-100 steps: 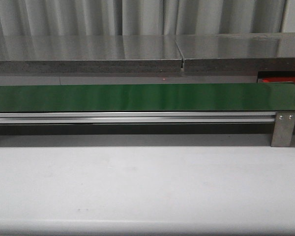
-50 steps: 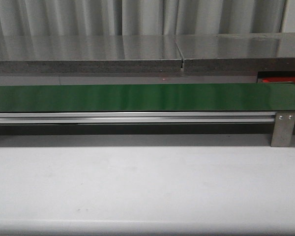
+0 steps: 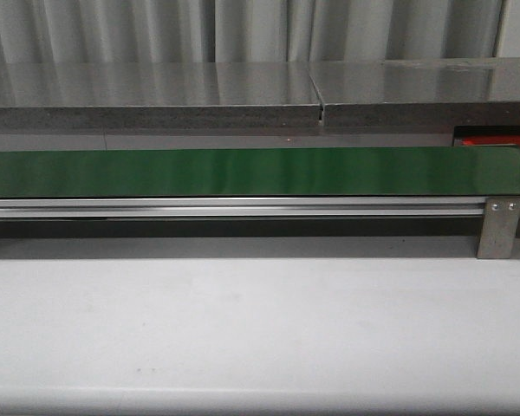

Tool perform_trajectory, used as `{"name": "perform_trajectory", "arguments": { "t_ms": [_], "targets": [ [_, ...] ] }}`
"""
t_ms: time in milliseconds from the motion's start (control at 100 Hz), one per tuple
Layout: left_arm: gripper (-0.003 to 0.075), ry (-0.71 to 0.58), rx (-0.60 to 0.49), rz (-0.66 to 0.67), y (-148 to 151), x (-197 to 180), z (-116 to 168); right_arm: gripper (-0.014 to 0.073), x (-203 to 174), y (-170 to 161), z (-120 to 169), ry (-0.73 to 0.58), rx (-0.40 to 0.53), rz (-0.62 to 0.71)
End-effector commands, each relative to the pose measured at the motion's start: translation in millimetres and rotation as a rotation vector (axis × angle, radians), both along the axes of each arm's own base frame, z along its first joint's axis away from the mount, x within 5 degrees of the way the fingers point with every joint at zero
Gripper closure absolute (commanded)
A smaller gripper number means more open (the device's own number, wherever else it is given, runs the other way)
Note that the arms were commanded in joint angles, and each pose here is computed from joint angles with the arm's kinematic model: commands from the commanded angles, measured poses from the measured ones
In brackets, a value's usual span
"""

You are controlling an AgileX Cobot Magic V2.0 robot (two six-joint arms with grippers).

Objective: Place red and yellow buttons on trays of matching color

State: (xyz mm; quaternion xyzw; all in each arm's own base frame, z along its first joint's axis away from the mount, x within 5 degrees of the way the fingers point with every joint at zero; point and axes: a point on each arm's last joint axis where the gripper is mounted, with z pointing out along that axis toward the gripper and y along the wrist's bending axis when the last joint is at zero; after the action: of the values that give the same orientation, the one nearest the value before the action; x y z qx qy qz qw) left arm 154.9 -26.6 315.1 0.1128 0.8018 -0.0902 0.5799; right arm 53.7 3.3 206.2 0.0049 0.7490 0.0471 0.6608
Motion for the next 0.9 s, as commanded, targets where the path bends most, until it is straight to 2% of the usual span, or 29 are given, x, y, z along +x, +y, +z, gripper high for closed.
{"name": "perform_trajectory", "arguments": {
  "t_ms": [0, 100, 890],
  "targets": [
    [0.0739, -0.060, -0.025, 0.029, 1.1, 2.2, 12.8, 0.0713, -1.0, 0.0, 6.4, -0.134, -0.003, 0.002],
    [0.0739, -0.060, -0.025, 0.029, 1.1, 2.2, 12.8, 0.0713, 0.8, 0.3, -3.3, -0.134, -0.002, 0.003],
    [0.0739, -0.060, -0.025, 0.029, 1.1, 2.2, 12.8, 0.0713, 0.7, 0.3, -2.1, -0.142, 0.002, 0.003]
  ]
}}
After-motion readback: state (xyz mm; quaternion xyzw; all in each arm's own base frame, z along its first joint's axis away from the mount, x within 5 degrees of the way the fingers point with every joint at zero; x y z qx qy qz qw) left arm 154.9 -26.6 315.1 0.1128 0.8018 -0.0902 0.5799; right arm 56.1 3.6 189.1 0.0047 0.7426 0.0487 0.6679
